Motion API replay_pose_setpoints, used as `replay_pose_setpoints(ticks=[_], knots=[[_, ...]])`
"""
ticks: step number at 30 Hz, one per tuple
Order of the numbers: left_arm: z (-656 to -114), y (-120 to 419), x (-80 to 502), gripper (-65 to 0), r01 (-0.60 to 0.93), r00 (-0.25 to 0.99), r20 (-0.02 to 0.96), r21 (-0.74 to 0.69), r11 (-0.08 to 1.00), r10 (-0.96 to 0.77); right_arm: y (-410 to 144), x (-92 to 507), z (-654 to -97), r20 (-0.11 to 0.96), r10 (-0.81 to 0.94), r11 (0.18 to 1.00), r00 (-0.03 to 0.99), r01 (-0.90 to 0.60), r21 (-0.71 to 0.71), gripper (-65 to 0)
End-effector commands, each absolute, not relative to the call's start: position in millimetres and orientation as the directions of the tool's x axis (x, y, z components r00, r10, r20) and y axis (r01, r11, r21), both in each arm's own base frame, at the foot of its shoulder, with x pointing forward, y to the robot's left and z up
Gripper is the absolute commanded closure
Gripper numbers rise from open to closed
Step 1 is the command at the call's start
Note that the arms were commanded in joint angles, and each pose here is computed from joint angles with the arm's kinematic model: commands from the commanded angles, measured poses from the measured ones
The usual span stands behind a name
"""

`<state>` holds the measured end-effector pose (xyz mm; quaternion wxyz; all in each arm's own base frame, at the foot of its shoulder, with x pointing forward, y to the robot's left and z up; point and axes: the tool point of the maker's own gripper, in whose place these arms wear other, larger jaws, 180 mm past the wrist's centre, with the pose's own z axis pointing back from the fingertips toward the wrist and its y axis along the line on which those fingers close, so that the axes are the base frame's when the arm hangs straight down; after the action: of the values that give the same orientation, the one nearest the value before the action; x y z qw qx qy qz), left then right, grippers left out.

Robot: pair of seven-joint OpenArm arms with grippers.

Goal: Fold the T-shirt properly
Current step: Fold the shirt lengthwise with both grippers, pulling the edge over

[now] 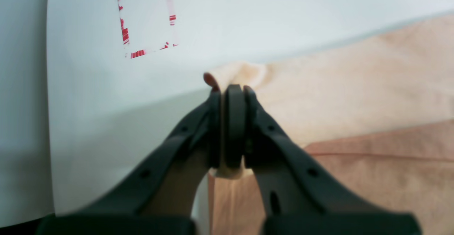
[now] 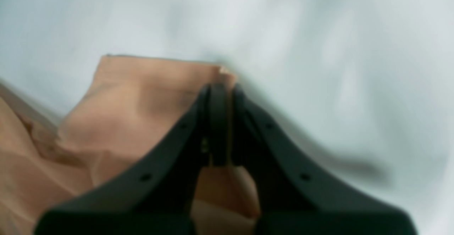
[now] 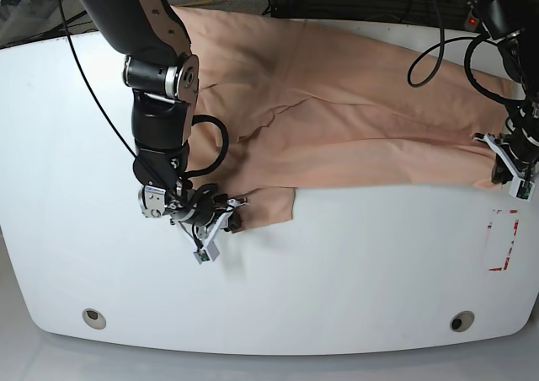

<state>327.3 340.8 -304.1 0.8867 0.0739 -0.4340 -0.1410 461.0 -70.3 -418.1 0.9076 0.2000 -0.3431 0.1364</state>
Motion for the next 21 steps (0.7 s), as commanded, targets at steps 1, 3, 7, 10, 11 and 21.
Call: replay_pose_setpoints(ticks=[1, 3, 7, 10, 11, 21], knots=[[-285, 345, 336, 0.0, 0.176, 0.539, 0.775, 0.278, 0.944, -0.329, -74, 476, -399, 0.682, 0.15, 0.884, 0.716, -0.406, 0.232, 0.0], [-285, 345, 336, 0.0, 0.175, 0.538, 0.776, 0.278, 0.944, -0.329, -81, 482, -384, 0.687, 0.181, 0.888, 0.704, -0.417, 0.194, 0.0], [-273, 345, 345, 0.0, 0.168, 0.511, 0.793, 0.285, 0.944, -0.331, -99, 488, -347, 0.71, 0.282, 0.881, 0.646, -0.466, 0.074, 0.0], [-266, 345, 350, 0.0, 0.16, 0.496, 0.804, 0.287, 0.945, -0.328, -118, 490, -323, 0.696, 0.327, 0.895, 0.64, -0.447, -0.01, 0.0], [-264, 345, 352, 0.0, 0.158, 0.49, 0.808, 0.288, 0.945, -0.328, -123, 490, -316, 0.69, 0.34, 0.897, 0.64, -0.441, -0.033, 0.0], [-250, 346, 363, 0.0, 0.145, 0.459, 0.826, 0.293, 0.945, -0.327, -174, 460, -268, 0.62, 0.401, 0.914, 0.675, -0.336, -0.226, 0.0]])
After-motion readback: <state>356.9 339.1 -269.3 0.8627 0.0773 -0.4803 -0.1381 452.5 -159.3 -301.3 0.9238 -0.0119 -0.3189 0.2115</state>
